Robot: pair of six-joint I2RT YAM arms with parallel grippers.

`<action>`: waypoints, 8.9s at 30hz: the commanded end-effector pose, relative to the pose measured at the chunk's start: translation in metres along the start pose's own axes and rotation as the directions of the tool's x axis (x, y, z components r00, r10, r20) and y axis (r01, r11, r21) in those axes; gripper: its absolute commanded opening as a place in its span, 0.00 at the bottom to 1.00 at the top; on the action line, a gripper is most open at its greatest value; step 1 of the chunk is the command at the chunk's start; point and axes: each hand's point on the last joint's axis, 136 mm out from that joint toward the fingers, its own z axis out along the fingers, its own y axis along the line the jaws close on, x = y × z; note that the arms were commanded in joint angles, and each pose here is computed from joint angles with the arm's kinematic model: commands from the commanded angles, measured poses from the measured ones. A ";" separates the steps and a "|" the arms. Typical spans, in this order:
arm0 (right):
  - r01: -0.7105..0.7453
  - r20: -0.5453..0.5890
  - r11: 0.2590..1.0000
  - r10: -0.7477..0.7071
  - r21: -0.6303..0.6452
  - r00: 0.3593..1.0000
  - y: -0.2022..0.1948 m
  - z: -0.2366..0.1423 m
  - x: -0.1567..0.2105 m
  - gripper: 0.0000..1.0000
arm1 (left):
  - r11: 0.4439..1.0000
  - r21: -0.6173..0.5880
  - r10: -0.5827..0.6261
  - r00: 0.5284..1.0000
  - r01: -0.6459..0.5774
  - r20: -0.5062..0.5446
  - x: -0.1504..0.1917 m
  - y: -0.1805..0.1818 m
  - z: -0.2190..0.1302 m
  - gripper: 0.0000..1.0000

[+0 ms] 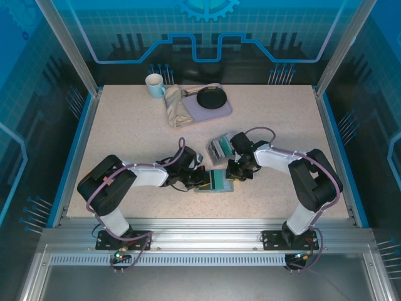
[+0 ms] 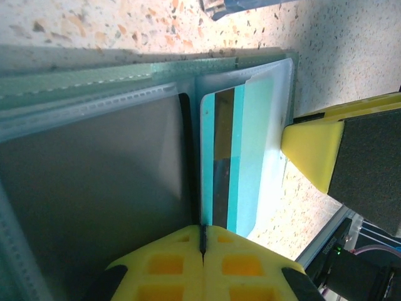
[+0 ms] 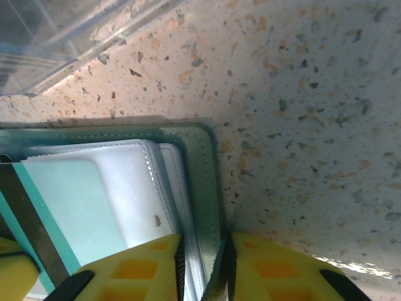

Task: Put the credit cards into the card holder
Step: Insert the credit card into the card slot, then pick up the credit card from the storage box, then flip over the card slot in the card holder.

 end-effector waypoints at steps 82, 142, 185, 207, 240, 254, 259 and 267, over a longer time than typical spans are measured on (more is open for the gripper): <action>0.200 0.189 0.923 -0.272 0.330 0.944 -0.003 -0.087 -0.140 0.57 | 0.975 -0.006 -0.219 0.970 0.221 0.105 -0.138 -0.013 0.001 0.56; 0.318 0.122 0.767 -0.455 0.557 0.882 0.010 -0.103 -0.152 0.31 | 0.965 -0.104 -0.233 0.968 0.242 0.090 -0.128 0.017 0.010 0.47; 0.171 0.280 0.981 -0.141 -0.086 0.950 0.054 -0.143 -0.034 0.00 | 0.986 -0.108 -0.105 0.979 0.125 0.176 -0.085 -0.001 -0.070 0.61; 0.125 0.146 0.982 -0.145 0.140 0.979 0.020 -0.058 0.005 0.00 | 0.968 -0.180 -0.175 0.984 0.176 0.020 -0.013 0.046 -0.050 0.54; 0.111 0.121 0.994 -0.108 -0.015 0.987 0.022 -0.039 0.004 0.00 | 0.958 -0.226 -0.190 0.981 0.177 -0.037 -0.006 0.062 -0.026 0.27; 0.123 0.179 0.991 -0.112 -0.050 0.977 0.033 -0.074 0.001 0.00 | 0.958 -0.232 -0.183 0.983 0.170 -0.035 -0.006 0.061 -0.025 0.25; 0.136 0.172 0.985 -0.118 -0.102 0.978 0.046 -0.080 0.002 0.00 | 0.959 -0.230 -0.181 0.983 0.168 -0.036 -0.007 0.060 -0.024 0.25; 0.162 0.158 0.974 -0.137 -0.160 0.978 0.066 -0.079 0.005 0.00 | 0.961 -0.225 -0.175 0.984 0.164 -0.032 -0.008 0.058 -0.024 0.24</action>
